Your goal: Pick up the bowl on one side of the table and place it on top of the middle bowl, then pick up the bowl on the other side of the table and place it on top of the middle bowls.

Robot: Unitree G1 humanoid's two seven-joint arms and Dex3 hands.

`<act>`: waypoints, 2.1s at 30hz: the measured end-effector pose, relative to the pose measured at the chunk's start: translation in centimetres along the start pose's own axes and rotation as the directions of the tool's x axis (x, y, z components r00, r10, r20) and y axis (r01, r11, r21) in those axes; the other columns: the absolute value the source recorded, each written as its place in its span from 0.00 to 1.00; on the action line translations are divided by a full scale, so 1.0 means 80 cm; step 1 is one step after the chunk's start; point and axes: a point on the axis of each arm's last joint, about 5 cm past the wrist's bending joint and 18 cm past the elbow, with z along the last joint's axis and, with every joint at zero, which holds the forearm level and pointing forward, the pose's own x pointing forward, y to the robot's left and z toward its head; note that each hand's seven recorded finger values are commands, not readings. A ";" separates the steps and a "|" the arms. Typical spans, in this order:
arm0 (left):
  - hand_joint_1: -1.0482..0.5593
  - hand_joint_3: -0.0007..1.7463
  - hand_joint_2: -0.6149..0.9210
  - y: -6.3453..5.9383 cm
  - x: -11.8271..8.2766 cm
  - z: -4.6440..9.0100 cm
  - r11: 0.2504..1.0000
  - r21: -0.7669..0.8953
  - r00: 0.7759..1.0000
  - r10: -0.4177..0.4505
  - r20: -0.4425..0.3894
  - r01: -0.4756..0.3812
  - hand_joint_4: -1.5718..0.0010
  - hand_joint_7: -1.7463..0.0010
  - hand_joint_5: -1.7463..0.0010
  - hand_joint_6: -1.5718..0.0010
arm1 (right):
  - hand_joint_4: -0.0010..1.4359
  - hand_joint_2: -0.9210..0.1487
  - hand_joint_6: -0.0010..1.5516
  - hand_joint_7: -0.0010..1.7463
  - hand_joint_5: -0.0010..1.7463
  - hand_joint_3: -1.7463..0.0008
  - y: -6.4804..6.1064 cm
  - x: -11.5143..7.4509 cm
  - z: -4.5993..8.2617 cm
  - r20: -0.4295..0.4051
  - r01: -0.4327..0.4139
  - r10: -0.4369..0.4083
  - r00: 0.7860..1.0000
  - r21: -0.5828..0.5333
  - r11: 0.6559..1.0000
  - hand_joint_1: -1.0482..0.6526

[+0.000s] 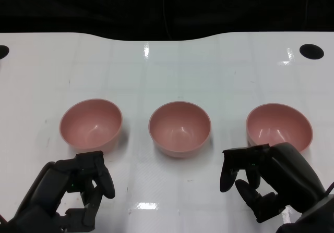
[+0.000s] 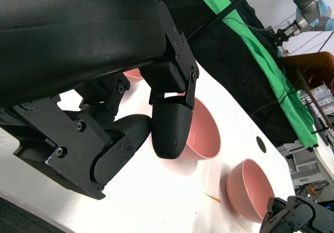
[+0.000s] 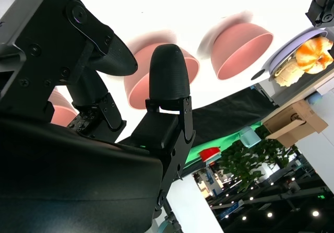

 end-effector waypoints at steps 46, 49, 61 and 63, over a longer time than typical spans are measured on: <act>0.56 0.80 0.67 0.000 -0.001 -0.001 1.000 0.001 1.000 -0.003 0.005 0.003 0.45 0.11 0.00 0.49 | 0.40 0.48 0.48 0.23 0.74 0.52 0.002 0.001 -0.002 -0.019 0.079 -0.081 0.997 -0.082 0.994 0.51; 0.56 0.80 0.66 0.000 -0.001 -0.001 1.000 0.002 1.000 -0.003 0.005 0.003 0.45 0.11 0.00 0.49 | 0.34 0.27 0.43 0.15 0.57 0.78 0.001 0.001 -0.003 -0.044 0.083 -0.088 0.995 -0.108 0.991 0.46; 0.57 0.81 0.66 0.000 -0.002 0.000 1.000 0.006 1.000 -0.003 0.001 0.003 0.45 0.11 0.00 0.49 | 0.01 0.04 0.17 0.00 0.37 0.99 -0.008 0.006 -0.005 -0.171 0.050 -0.097 0.980 -0.260 0.964 0.30; 0.57 0.81 0.66 0.000 -0.002 0.000 1.000 0.002 1.000 -0.002 -0.001 0.002 0.45 0.11 0.00 0.49 | 0.00 0.03 0.14 0.00 0.37 0.99 -0.011 0.007 -0.004 -0.191 0.033 -0.089 0.978 -0.281 0.959 0.29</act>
